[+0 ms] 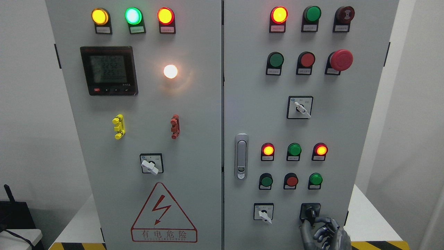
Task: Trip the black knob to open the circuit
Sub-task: 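Twist the black knob with the right hand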
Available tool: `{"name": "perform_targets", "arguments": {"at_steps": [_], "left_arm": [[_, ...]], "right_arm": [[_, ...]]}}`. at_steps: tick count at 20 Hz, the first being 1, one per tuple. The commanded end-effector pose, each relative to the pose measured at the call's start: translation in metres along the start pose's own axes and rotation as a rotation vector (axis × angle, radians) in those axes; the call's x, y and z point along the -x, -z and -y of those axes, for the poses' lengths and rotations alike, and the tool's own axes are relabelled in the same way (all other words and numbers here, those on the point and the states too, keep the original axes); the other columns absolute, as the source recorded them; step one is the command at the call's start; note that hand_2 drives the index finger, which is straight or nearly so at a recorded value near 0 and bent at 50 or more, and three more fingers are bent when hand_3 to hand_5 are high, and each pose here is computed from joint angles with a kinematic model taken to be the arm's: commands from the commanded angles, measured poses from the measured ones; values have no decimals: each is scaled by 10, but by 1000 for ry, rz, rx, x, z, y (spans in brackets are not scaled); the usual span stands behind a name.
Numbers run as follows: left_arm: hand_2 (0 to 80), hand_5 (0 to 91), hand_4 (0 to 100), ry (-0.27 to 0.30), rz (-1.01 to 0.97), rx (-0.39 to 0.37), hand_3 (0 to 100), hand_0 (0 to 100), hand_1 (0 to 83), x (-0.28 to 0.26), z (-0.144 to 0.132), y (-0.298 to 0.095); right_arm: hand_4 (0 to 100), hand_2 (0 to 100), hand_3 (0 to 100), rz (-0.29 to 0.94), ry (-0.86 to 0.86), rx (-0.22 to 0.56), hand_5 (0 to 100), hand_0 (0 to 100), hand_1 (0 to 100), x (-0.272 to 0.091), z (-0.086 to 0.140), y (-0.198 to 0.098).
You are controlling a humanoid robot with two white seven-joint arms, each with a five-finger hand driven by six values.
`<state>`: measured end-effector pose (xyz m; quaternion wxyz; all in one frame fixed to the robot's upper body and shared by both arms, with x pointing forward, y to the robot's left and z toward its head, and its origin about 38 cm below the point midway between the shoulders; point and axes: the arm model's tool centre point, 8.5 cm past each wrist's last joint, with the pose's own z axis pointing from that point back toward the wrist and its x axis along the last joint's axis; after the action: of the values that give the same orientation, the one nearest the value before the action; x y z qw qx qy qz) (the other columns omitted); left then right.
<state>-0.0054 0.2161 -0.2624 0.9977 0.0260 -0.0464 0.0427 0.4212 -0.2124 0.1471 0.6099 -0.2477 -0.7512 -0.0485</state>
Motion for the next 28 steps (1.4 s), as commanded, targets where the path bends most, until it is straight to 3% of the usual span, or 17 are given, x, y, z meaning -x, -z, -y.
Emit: {"name": "perform_targets", "arguments": {"at_steps": [1,28], "left_arm": [[0,0,0,34,9,5,0,120,389,-5,1,0],[0,0,0,34,9,5,0,120,389,-5,1,0]], "right_arm": [[932,589,907,0,4,-6,950,451,752,0,-2,-1],[951,611,930,-51,91,-31,955,440,730,1,-8,-2]]}}
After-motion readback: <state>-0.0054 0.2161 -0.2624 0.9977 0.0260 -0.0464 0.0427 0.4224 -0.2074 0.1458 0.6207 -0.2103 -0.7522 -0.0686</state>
